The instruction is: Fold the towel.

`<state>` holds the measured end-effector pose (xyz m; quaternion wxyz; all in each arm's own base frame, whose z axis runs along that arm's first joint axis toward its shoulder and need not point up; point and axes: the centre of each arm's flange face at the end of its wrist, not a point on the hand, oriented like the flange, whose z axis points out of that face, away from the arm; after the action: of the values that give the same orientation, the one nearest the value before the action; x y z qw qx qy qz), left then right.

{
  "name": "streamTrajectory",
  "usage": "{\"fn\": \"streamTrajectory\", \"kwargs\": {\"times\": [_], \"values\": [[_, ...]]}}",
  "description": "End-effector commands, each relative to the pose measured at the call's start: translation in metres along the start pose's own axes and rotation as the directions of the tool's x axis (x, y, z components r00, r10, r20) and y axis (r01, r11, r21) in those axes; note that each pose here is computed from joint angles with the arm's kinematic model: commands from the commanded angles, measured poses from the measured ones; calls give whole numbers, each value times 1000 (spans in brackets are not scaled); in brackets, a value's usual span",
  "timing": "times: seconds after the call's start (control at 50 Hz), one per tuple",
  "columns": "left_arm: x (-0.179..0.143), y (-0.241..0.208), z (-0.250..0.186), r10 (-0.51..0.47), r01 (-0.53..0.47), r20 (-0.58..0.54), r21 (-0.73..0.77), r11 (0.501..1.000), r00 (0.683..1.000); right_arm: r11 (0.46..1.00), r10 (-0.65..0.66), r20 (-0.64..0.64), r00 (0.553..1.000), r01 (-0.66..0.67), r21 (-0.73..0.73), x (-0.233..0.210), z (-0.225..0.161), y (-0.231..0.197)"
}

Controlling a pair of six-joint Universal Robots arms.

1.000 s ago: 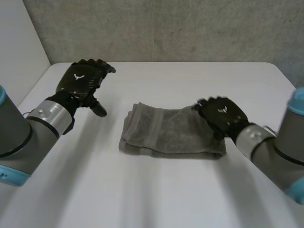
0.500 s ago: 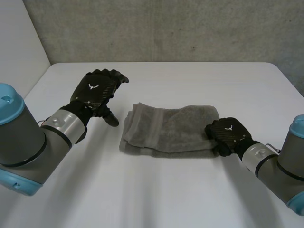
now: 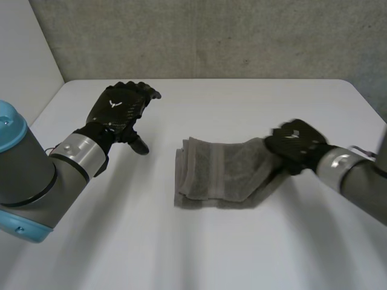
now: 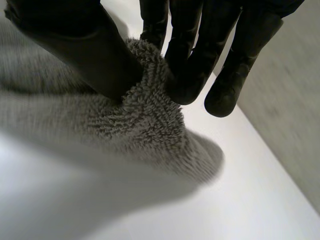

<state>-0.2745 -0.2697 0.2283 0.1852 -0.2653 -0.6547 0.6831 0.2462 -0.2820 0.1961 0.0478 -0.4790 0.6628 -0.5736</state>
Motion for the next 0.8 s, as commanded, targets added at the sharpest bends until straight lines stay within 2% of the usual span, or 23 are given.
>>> {"fn": "streamTrajectory", "kwargs": {"times": [0.02,0.12,0.24,0.36,0.52,0.62,0.68,0.72,0.8], "values": [[-3,-6,4,-14,13,31,22,1000,999,983,-120,187,975,89,162,-85,23,-56],[-4,-8,5,-30,29,37,31,999,999,974,-160,249,955,111,198,-129,35,-65],[-7,-7,10,-52,51,43,30,998,998,976,-185,290,939,142,163,-172,53,-51],[-7,-7,11,-57,56,43,30,998,997,980,-183,283,941,153,124,-179,56,-42],[-7,-7,18,-55,54,38,36,998,998,989,-101,216,971,75,125,-146,28,-65],[-7,-13,29,-84,81,38,57,995,996,994,74,143,987,-85,75,-107,-4,-65],[-3,-15,32,-111,109,27,59,992,993,990,127,121,985,-133,48,-97,-9,-58],[9,-16,36,-163,163,-7,46,986,987,971,237,49,970,-238,3,-69,-14,-42],[25,-13,39,-194,195,-43,16,981,980,944,330,-23,944,-330,-11,-43,-17,-32]]}}
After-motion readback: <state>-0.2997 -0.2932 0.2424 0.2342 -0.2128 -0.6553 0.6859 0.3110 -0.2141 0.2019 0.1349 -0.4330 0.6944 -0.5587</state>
